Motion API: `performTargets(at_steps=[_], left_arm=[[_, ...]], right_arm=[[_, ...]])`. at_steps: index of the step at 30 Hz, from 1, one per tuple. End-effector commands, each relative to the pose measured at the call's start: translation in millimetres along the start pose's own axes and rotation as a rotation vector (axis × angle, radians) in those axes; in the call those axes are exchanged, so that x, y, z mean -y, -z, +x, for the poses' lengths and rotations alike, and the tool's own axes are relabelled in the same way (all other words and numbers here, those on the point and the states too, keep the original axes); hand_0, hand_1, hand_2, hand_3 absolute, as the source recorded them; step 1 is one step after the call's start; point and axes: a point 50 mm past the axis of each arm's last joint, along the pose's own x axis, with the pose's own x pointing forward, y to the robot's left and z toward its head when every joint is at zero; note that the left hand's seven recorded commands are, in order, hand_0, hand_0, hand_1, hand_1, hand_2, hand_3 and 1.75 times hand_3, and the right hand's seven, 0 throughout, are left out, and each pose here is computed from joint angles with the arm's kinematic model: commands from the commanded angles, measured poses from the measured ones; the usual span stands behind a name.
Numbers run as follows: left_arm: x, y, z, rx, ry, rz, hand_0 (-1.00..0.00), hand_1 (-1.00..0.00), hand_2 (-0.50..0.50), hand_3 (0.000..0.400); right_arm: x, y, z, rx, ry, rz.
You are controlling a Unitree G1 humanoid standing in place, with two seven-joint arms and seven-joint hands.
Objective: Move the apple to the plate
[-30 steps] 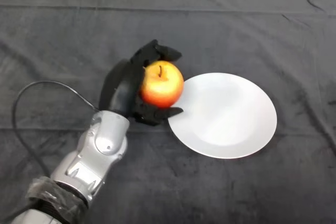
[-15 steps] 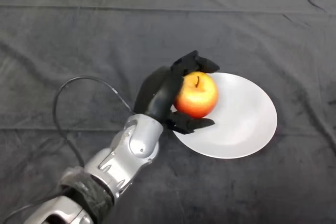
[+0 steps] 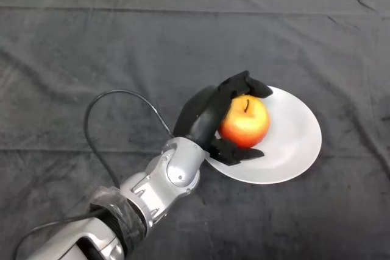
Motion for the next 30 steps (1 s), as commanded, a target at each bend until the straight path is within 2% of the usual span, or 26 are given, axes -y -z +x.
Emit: performTargets(at_steps=[1, 9, 11, 12, 13, 14, 16, 17, 18, 19, 20, 22, 30], left_arm=[[-5.6, -21.5, 15.5, 0.083, -0.005, 0.016, -1.0, -1.0, 0.0, 0.4], [-3.1, -21.3, 17.6, 0.073, 0.013, 0.02, -1.0, -1.0, 0.0, 0.4], [-3.0, -21.0, 17.9, 0.071, 0.015, 0.021, -1.0, -0.89, -0.06, 0.4], [-2.9, -20.9, 17.9, 0.07, 0.016, 0.021, -1.0, -0.88, -0.06, 0.4], [-2.7, -20.6, 17.9, 0.069, 0.016, 0.022, -1.0, -0.8, -0.1, 0.4], [-2.6, -20.4, 17.9, 0.068, 0.017, 0.022, -1.0, -0.77, -0.12, 0.4], [-2.6, -19.9, 17.9, 0.067, 0.017, 0.023, -0.8, -0.25, -0.28, 0.322], [-2.6, -19.7, 17.8, 0.066, 0.017, 0.023, -0.58, 0.0, -0.29, 0.232], [-2.7, -19.5, 17.9, 0.066, 0.017, 0.023, -0.49, 0.0, -0.24, 0.195], [-2.7, -19.3, 17.9, 0.065, 0.017, 0.024, -0.44, 0.0, -0.22, 0.177], [-2.8, -19.2, 18.0, 0.064, 0.017, 0.024, -0.22, 0.0, -0.11, 0.086], [-3.1, -19.3, 18.3, 0.064, 0.016, 0.024, 0.0, 0.0, 0.0, 0.0], [-5.3, -20.2, 19.6, 0.067, 0.01, 0.023, 0.0, 0.0, 0.0, 0.0]], right_arm=[[-15.7, -16.9, 2.8, 0.056, -0.055, -0.003], [-15.7, -17.0, 2.9, 0.056, -0.055, -0.002], [-15.7, -17.1, 2.9, 0.056, -0.055, -0.001], [-15.7, -17.1, 2.9, 0.055, -0.055, -0.001], [-15.7, -17.1, 2.9, 0.055, -0.056, -0.001], [-15.7, -17.1, 2.9, 0.055, -0.056, -0.001], [-15.8, -17.1, 2.9, 0.055, -0.056, -0.001], [-15.8, -17.1, 2.9, 0.055, -0.056, 0.0], [-15.8, -17.1, 2.9, 0.055, -0.056, 0.0], [-15.8, -17.1, 2.9, 0.055, -0.056, 0.0], [-15.8, -17.1, 2.9, 0.055, -0.056, 0.0], [-15.8, -17.2, 2.9, 0.055, -0.056, 0.0], [-15.8, -17.2, 2.9, 0.055, -0.056, 0.001]])
